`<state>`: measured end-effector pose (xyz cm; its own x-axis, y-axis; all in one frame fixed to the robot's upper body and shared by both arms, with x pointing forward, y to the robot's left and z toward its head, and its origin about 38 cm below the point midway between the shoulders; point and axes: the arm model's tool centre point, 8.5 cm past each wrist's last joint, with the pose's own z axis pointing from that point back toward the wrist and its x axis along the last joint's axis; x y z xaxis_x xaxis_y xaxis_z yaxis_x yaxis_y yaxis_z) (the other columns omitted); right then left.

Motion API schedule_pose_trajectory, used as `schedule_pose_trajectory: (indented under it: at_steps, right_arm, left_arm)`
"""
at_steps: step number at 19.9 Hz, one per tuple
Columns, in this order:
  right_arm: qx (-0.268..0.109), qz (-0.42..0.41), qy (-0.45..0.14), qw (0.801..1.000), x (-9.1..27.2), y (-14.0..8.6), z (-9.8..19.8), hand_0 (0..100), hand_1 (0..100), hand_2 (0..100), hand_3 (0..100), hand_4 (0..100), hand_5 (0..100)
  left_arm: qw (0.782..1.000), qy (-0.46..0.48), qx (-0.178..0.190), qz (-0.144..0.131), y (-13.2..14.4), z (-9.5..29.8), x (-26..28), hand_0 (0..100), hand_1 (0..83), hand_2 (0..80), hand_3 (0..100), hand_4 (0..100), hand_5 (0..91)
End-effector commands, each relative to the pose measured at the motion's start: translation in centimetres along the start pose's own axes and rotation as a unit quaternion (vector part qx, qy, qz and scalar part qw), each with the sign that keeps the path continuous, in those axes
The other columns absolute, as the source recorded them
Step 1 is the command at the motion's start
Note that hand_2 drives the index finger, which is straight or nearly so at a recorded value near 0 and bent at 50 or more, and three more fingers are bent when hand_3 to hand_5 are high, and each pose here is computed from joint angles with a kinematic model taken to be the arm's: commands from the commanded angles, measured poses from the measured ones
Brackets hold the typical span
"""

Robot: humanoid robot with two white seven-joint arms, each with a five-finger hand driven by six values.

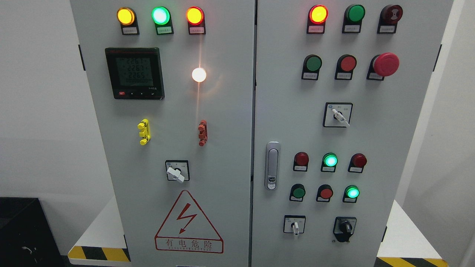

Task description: Flip black knob to close circuit

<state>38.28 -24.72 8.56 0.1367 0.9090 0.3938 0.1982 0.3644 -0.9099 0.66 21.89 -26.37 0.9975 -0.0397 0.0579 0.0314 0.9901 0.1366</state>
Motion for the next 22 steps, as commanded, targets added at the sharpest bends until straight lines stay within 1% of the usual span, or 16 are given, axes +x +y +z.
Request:
schedule_pose_trajectory:
  at_steps: [1, 5, 9, 14, 19, 22]
  right_arm:
    - [-0.042, 0.001, 0.003, 0.999, 0.1, -3.1, -1.8, 0, 0, 92, 100, 95, 100]
    - [-0.043, 0.001, 0.012, 0.999, 0.1, -3.5, -2.3, 0, 0, 92, 100, 95, 100]
    - [-0.055, 0.001, 0.013, 0.998, 0.1, -4.4, -3.4, 0, 0, 92, 100, 95, 100]
    - [-0.061, 0.000, 0.015, 0.998, 0.1, -4.8, -3.9, 0, 0, 92, 100, 95, 100]
    - [-0.073, -0.002, 0.023, 0.997, -0.2, -5.7, -4.6, 0, 0, 92, 100, 95, 100]
    - [-0.070, 0.000, 0.025, 0.997, -0.2, -5.7, -4.7, 0, 0, 92, 100, 95, 100]
  left_arm:
    - [1.000, -0.003, -0.002, 0.001, -0.2, 0.0, -0.4, 12, 55.6, 0.0, 0, 0, 0.0]
    - [1.000, -0.003, -0.002, 0.001, -0.1, 0.0, -0.4, 12, 55.6, 0.0, 0, 0, 0.0]
    - [1.000, -0.003, -0.002, 0.002, -0.2, 0.0, -0.4, 12, 55.6, 0.0, 0, 0, 0.0]
    - [1.000, -0.003, -0.002, 0.001, -0.2, 0.0, -0.4, 12, 55.6, 0.0, 0, 0, 0.0]
    - [1.000, -0.003, -0.002, 0.002, -0.2, 0.0, -0.5, 12, 55.6, 0.0, 0, 0, 0.0]
    - [1.000, -0.003, -0.002, 0.002, -0.2, 0.0, -0.4, 12, 55.6, 0.0, 0, 0, 0.0]
